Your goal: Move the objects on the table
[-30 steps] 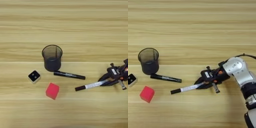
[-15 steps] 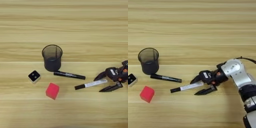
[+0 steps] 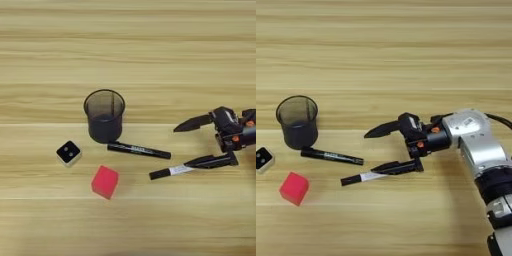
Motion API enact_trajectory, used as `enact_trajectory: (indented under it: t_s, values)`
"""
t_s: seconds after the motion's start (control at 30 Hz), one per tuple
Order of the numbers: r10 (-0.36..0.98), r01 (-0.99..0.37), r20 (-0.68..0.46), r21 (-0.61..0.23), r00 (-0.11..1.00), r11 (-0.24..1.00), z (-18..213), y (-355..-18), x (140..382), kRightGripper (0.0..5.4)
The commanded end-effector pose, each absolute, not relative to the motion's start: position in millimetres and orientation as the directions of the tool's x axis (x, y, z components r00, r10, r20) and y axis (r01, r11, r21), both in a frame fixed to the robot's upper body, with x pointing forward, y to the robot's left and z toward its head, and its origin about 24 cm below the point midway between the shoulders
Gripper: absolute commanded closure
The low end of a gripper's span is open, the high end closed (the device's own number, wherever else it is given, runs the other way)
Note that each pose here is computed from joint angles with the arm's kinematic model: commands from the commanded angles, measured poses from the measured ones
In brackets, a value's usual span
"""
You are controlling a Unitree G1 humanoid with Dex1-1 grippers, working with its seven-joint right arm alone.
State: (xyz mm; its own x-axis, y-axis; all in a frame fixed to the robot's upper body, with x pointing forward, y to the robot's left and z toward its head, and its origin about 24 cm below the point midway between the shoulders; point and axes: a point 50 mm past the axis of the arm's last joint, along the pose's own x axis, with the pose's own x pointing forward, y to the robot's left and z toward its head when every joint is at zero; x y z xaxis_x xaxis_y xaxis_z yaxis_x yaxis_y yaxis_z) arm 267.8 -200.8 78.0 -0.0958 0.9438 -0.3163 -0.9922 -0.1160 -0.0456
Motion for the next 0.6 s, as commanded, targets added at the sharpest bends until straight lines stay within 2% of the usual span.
enact_trajectory:
  t_s: [0.03, 0.2, 0.43, 0.6]
  values:
    - [0.950, -0.980, -0.313, -0.191, 0.006, -0.057, 104, -195, 280, 0.65]
    - [0.941, -0.977, -0.334, -0.213, 0.057, -0.016, 99, -184, 279, 0.05]
    - [0.928, -0.968, -0.345, -0.246, 0.141, 0.056, 94, -173, 286, 0.05]
    - [0.905, -0.961, -0.390, -0.269, 0.169, 0.064, 88, -166, 288, 0.05]
